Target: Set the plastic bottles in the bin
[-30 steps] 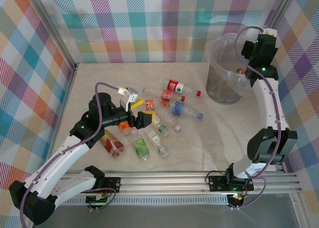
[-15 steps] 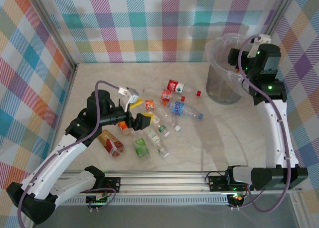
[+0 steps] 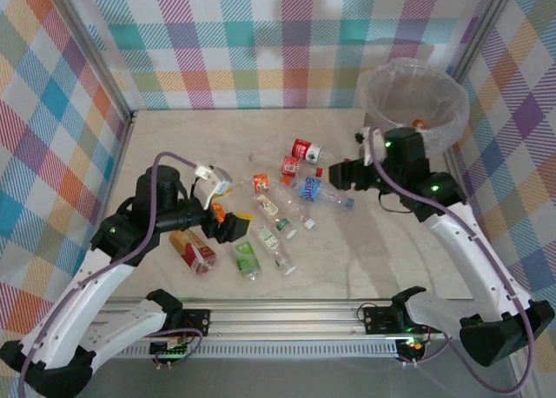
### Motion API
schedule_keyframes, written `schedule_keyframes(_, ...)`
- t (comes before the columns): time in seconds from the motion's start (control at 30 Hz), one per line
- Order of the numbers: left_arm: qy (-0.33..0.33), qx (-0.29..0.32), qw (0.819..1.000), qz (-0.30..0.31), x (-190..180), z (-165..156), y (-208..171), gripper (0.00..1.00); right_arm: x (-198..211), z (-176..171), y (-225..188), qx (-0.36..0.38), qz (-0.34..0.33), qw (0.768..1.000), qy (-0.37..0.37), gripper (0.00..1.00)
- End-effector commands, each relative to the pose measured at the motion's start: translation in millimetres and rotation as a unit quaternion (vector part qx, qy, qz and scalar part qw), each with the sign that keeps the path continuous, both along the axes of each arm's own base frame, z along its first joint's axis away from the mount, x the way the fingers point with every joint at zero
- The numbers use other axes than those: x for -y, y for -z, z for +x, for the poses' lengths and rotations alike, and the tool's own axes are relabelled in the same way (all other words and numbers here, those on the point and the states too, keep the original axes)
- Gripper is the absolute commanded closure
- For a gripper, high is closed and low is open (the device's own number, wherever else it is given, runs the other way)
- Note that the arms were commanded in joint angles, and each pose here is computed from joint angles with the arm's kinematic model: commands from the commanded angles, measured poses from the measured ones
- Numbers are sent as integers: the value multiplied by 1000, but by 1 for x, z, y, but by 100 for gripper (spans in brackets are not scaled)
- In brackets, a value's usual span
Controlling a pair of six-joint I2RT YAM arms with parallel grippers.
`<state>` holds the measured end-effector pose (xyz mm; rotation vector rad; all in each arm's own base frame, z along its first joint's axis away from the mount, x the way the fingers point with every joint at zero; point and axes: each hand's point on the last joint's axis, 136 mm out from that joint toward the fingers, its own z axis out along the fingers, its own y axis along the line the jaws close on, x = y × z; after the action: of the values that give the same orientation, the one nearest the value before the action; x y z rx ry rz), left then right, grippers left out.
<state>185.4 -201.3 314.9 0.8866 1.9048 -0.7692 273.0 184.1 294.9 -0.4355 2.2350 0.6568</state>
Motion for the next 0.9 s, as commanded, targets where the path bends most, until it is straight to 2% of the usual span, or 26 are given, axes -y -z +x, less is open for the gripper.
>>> schedule_keyframes(0.0,-5,-1,1000,5,-7,-10,16,0,-22,-26,28,-43,-3,998,-40,26)
schedule_keyframes(0.2,12,32,999,-14,-7,-18,17,0,-66,-59,85,-87,-44,992,-86,31)
schedule_keyframes(0.4,16,33,999,-18,-6,-20,18,0,-110,-77,133,-120,-59,985,-110,35)
schedule_keyframes(0.63,24,44,999,-22,-7,-25,16,0,-149,-75,181,-140,-96,979,-109,40)
schedule_keyframes(0.87,10,60,998,-22,-13,-24,13,0,-168,-74,213,-153,-131,973,-115,40)
